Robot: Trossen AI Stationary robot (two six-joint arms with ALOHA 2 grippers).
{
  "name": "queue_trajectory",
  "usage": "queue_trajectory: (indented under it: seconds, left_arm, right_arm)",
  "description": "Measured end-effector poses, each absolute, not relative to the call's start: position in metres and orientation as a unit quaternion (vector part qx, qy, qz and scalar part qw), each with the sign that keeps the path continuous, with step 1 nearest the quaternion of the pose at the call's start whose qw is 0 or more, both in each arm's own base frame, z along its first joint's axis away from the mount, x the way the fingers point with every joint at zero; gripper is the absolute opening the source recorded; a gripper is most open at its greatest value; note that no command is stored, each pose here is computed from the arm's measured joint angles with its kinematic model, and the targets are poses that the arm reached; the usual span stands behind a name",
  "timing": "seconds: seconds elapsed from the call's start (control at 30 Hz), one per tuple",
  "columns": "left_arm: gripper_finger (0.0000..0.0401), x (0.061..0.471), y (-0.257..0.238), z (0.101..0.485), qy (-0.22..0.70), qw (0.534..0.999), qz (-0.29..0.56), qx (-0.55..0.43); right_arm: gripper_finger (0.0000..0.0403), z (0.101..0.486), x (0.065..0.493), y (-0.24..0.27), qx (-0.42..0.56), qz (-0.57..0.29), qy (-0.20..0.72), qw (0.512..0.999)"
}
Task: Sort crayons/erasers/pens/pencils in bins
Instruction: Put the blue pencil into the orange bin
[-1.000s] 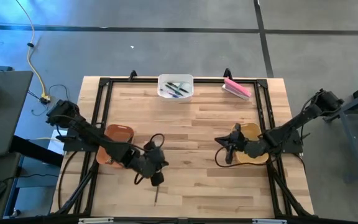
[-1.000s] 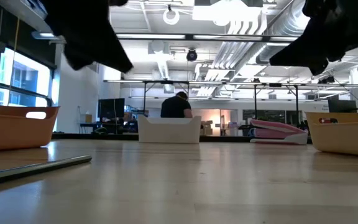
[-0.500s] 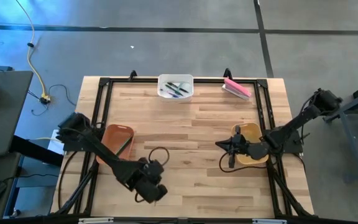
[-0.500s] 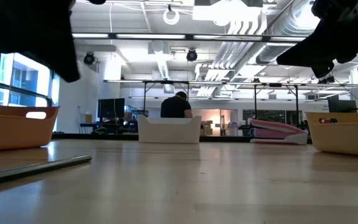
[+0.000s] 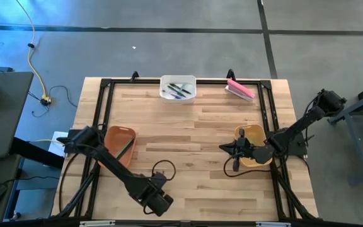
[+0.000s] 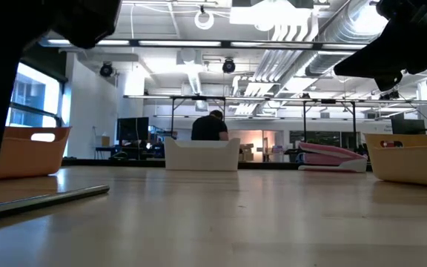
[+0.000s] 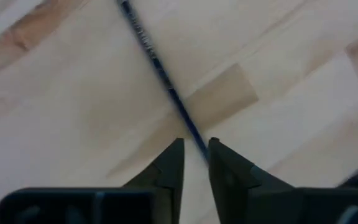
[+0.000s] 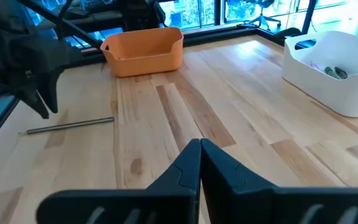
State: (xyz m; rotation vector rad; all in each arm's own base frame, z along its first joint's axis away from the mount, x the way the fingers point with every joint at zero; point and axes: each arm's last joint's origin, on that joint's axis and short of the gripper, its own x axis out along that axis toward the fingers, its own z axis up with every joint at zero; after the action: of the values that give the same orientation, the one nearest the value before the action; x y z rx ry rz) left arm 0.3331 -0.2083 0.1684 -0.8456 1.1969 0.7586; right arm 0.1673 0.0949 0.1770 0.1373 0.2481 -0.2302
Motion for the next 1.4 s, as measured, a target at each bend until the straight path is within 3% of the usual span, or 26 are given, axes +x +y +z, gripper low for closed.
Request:
queue_trajectory:
  seconds: [0.23,0.4,0.57,0.8,1.2,1.4]
  left_arm:
    - [0.0106,0.341,-0.214,0.154,0.533,0.672,0.325,-0.399]
    - [0.0114,0.341,-0.215,0.141,0.548,0.661,0.337,-0.385]
    - [0.0090,0.339,-0.213,0.138,0.558,0.672,0.333,-0.354]
    - [0.0009,0.342,-0.206,0.138,0.574,0.697,0.308,-0.301]
    - [0.0000,0.362,-0.173,0.141,0.565,0.741,0.287,-0.223]
    - [0.0001,0.381,-0.162,0.145,0.535,0.784,0.238,-0.206]
  right_arm:
    - [0.0000,0.177,0.167,0.095,0.064,-0.115,0.124,0.983]
    - [0.0000,0.177,0.167,0.095,0.064,-0.115,0.123,0.984]
    - [0.0000,0.177,0.167,0.095,0.065,-0.115,0.123,0.984]
    - [0.0000,0.177,0.167,0.095,0.065,-0.115,0.123,0.984]
    - [0.0000,0.177,0.167,0.095,0.065,-0.115,0.123,0.984]
    - [0.0000,0.177,0.167,0.095,0.062,-0.115,0.126,0.983]
